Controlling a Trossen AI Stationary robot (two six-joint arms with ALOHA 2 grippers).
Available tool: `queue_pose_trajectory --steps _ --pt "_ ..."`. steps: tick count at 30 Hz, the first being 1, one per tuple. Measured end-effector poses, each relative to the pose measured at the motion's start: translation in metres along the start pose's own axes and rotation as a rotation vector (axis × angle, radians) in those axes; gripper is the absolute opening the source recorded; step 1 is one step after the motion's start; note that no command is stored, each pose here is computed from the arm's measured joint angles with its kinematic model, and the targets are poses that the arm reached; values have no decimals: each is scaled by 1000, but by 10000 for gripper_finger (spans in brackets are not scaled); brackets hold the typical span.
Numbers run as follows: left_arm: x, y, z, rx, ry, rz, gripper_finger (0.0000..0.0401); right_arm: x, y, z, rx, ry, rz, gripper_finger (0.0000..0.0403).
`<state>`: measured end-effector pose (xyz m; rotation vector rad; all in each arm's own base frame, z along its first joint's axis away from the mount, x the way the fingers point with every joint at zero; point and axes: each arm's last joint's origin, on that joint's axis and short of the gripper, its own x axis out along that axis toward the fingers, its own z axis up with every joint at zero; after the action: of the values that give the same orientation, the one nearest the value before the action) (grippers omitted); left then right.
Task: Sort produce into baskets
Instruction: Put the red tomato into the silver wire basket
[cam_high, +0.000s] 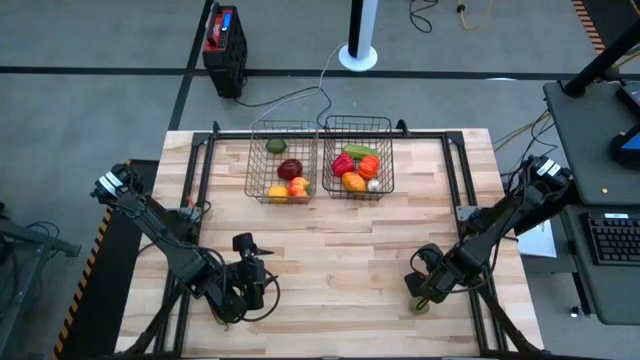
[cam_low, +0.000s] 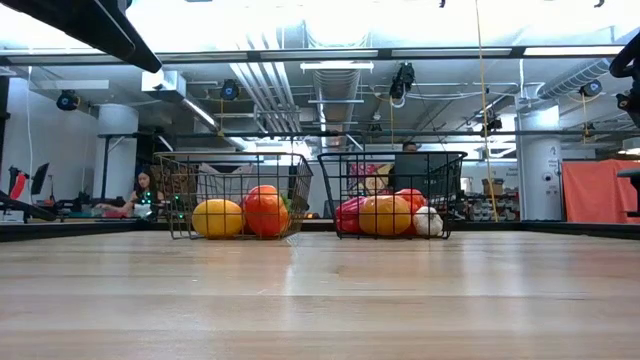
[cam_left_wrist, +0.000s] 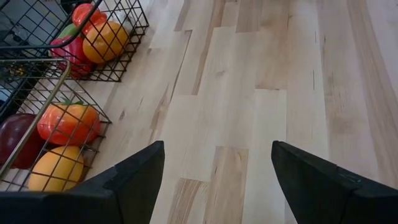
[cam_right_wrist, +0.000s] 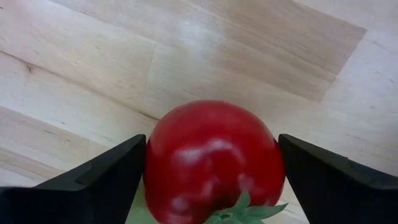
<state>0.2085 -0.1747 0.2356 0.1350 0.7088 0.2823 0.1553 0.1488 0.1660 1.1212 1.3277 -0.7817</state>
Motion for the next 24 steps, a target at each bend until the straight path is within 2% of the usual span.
queue_pose_trajectory --steps 7,14,24 --pt "0 0 0 0 0 0 278 0 0 0 -5 -1 -3 307" --pt "0 0 0 1 -2 3 278 -1 -1 1 -18 -14 -6 319" --pt "0 0 1 -3 -19 19 278 -15 11 13 -65 -113 73 312"
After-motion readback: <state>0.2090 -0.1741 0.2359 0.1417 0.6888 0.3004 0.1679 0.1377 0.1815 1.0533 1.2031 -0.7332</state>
